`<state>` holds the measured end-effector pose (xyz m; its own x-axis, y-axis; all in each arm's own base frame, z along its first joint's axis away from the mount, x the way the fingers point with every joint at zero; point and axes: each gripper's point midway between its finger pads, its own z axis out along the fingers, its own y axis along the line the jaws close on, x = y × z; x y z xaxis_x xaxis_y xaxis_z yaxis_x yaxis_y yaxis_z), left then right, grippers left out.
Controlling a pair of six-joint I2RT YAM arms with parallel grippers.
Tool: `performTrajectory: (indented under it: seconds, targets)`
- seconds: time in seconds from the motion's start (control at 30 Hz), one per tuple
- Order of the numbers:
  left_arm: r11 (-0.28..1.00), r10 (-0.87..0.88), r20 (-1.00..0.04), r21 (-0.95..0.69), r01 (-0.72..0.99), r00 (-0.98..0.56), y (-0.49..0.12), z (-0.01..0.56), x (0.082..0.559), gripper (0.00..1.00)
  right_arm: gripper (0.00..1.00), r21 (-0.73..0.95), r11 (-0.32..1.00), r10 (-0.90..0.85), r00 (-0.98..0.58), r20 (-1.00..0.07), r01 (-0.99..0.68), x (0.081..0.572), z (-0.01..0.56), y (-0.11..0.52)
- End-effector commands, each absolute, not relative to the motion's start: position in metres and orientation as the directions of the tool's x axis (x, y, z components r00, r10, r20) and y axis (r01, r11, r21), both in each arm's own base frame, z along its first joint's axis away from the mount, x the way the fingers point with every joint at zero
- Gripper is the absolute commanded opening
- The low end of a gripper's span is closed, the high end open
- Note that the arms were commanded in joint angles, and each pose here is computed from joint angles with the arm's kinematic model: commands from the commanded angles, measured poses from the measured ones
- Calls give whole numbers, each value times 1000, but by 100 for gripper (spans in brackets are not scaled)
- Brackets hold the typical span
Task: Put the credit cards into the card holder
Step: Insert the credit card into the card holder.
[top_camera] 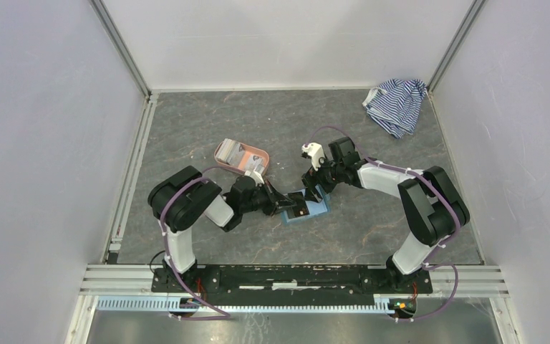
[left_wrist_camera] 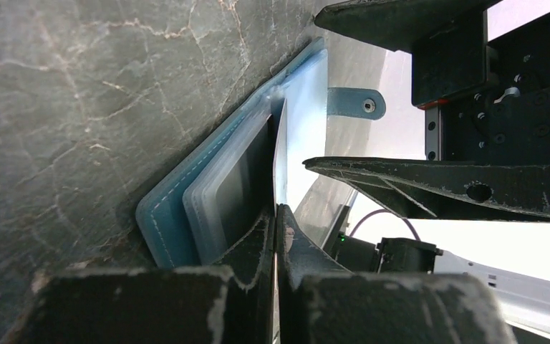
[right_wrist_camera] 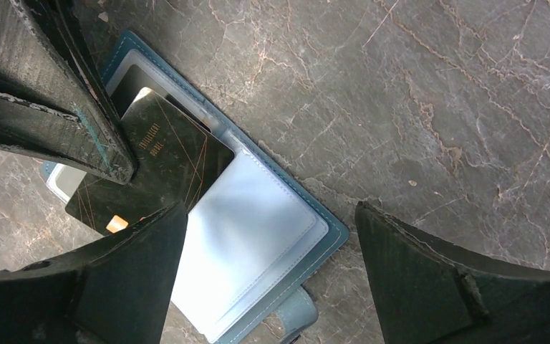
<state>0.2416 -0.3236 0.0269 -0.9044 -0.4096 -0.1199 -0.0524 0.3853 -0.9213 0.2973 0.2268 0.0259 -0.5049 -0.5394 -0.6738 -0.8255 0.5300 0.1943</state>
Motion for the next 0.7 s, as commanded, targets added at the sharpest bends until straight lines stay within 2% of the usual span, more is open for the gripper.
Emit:
performTrajectory:
  seconds: [0.0,0.2,0.37,0.67]
  targets:
    - [469,-327,-196,-883,21,-925,-319,17,236,2,95,152,516,-531,-454,-716,-843,312,43,234]
    - [451,-332,-207,-891,38,-920,-313,27,229,2,98,156,516,-499,-443,-745,-842,317,58,231]
    - [453,-344,-275,-886,98,-898,-311,40,234,2,98,166,509,-459,-430,-777,-844,319,73,227]
    - [404,-476,-356,-901,160,-804,-304,74,257,2,98,206,479,-446,-439,-780,-853,313,69,227]
